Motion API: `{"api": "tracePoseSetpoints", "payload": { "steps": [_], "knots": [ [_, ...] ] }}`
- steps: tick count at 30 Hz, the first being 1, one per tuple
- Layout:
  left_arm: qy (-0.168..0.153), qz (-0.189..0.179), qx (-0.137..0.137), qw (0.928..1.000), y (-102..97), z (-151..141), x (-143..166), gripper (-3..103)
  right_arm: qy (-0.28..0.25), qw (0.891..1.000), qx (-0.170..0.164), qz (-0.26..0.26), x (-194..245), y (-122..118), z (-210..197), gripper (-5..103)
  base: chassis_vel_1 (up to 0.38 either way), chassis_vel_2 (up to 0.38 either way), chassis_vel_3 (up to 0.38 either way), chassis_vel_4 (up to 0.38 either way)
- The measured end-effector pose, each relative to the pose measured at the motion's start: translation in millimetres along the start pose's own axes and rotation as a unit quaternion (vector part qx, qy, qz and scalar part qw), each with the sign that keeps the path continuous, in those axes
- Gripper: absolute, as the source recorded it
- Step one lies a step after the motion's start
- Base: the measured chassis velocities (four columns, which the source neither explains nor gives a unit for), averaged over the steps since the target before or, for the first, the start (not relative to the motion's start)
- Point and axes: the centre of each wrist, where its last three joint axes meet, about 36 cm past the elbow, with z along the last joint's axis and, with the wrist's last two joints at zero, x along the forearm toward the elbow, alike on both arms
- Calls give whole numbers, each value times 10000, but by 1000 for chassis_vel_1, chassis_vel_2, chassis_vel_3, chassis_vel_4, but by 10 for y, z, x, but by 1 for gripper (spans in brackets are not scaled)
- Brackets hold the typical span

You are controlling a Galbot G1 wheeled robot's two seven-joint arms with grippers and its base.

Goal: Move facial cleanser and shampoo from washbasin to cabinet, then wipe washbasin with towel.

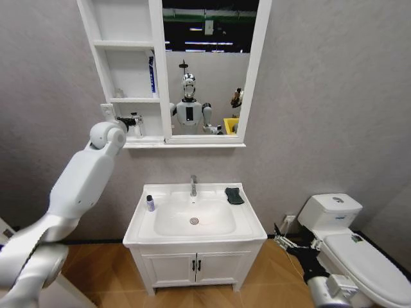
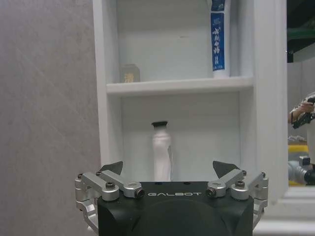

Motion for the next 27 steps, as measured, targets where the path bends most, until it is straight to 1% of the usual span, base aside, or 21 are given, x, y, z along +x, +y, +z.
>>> {"api": "tracePoseSetpoints", "payload": {
  "steps": [1, 2, 4, 5, 7, 8, 9, 10, 12, 13, 14, 15, 16, 17, 18, 21, 22, 23, 24, 26, 27],
  "knots": [
    [9, 21, -47, 10000, -16, 103, 111, 100, 5, 10000, -1, 3, -1, -1, 4, 100, 0, 0, 0, 0],
    [9, 21, -47, 10000, -16, 103, 111, 100, 5, 10000, -1, 3, -1, -1, 4, 100, 0, 0, 0, 0],
    [24, 173, -121, 9998, -164, 897, 555, 100, 52, 10000, -2, 7, 3, -6, 39, 100, 0, 0, 0, 0],
    [24, 173, -121, 9998, -164, 897, 555, 100, 52, 10000, -2, 7, 3, -6, 39, 100, 0, 0, 0, 0],
    [40, 256, -128, 9996, -306, 1486, 744, 100, 77, 10000, -6, -2, 9, -2, 55, 100, 0, 0, 0, 0],
    [40, 256, -128, 9996, -306, 1486, 744, 100, 77, 10000, -6, -2, 9, -2, 55, 100, 0, 0, 0, 0],
    [50, 185, -140, 9997, -352, 1725, 777, 100, 77, 10000, -7, -8, 7, 1, 55, 100, 0, 0, 0, 0],
    [167, 82, -189, 9996, -415, 2131, 814, 100, 68, 10000, -5, -15, 2, 4, 52, 100, 0, 0, 0, 0],
    [452, -27, -369, 9983, -463, 2648, 854, 100, 49, 10000, -1, -20, -6, 5, 40, 100, 0, 0, 0, 0],
    [452, -27, -369, 9983, -463, 2648, 854, 100, 49, 10000, -1, -20, -6, 5, 40, 100, 0, 0, 0, 0],
    [549, -86, -475, 9973, -471, 2819, 858, 100, 46, 10000, 1, -20, -6, 5, 37, 100, 0, 0, 0, 0],
    [743, -229, -718, 9944, -494, 3130, 859, 100, 47, 10000, 4, -18, -2, 3, 34, 100, 0, 0, 0, 0],
    [743, -229, -718, 9944, -494, 3130, 859, 100, 47, 10000, 4, -18, -2, 3, 34, 100, 0, 0, 0, 0],
    [891, -282, -818, 9923, -523, 3292, 861, 100, 56, 10000, 6, -18, 6, 3, 35, 100, 0, 0, 0, 0],
    [1126, -328, -852, 9894, -590, 3492, 853, 100, 72, 10000, 9, -18, 14, 3, 39, 100, 0, 0, 0, 0],
    [1224, -341, -854, 9882, -634, 3571, 838, 100, 72, 10000, 11, -16, 15, 3, 39, 100, 0, 0, 0, 0],
    [1394, -350, -835, 9861, -755, 3720, 777, 100, 69, 10000, 11, -6, 12, 0, 40, 100, 0, 0, 0, 0],
    [1489, -345, -803, 9850, -831, 3792, 736, 100, 68, 10000, 11, 5, 9, -4, 42, 100, 0, 0, 0, 0],
    [1489, -345, -803, 9850, -831, 3792, 736, 100, 68, 10000, 11, 5, 9, -4, 42, 100, 0, 0, 0, 0],
    [1682, -347, -730, 9824, -980, 3912, 642, 100, 81, 10000, 12, 28, 9, -15, 51, 100, 0, 0, 0, 0],
    [1682, -347, -730, 9824, -980, 3912, 642, 100, 81, 10000, 12, 28, 9, -15, 51, 100, 0, 0, 0, 0]
  ]
}}
